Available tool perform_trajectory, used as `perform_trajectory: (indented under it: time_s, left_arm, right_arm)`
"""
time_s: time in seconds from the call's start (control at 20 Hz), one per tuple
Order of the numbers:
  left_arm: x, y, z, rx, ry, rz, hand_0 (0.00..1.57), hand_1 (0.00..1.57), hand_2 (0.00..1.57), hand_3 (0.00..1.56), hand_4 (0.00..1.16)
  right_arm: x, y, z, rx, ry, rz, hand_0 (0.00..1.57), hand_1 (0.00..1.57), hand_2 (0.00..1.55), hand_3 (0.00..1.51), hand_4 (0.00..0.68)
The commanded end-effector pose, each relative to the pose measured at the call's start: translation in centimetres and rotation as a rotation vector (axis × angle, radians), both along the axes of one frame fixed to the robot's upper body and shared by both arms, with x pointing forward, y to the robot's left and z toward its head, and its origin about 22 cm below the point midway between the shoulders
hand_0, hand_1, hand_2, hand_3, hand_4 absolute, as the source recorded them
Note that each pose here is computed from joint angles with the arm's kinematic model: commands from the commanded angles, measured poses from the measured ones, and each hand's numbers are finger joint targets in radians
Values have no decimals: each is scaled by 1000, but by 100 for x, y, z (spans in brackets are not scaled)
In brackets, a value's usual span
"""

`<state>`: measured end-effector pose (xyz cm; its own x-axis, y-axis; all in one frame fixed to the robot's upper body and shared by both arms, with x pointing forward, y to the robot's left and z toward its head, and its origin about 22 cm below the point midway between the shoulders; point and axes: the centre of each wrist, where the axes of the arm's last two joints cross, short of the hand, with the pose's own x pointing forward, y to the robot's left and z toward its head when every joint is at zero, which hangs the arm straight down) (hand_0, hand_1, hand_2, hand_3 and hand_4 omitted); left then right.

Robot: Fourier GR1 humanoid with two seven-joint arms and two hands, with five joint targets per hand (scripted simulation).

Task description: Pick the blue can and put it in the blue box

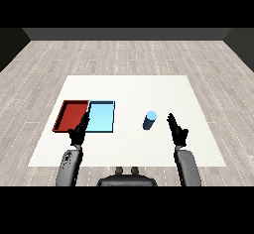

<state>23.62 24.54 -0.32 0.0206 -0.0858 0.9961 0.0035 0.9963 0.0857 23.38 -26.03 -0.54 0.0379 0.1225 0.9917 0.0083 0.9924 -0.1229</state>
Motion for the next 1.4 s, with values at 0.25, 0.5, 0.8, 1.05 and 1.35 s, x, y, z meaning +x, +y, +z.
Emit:
perform_trajectory:
  time_s: [0.25, 0.5, 0.8, 1.05, 1.35]
  left_arm:
    - [193, -84, 111, 24, 9, -44, 0, 0, 0, 0, 0]
    - [186, -145, 207, -167, -453, -16, 0, 0, 0, 0, 0]
    - [-3, 34, 209, -185, -482, -39, 0, 0, 0, 0, 0]
    - [82, -236, -12, -215, -450, -44, 0, 0, 0, 0, 0]
    - [163, 157, 78, -175, -458, -16, 0, 0, 0, 0, 0]
  right_arm:
    - [532, -345, 289, -12, -70, 2, 0, 0, 0, 0, 0]
    - [313, -318, 280, 244, -348, 120, 0, 0, 0, 0, 0]
    - [304, -422, 254, 218, -354, 152, 0, 0, 0, 0, 0]
    - [527, -542, 197, 243, -342, 162, 0, 0, 0, 0, 0]
    - [762, -495, 188, 276, -283, 113, 0, 0, 0, 0, 0]
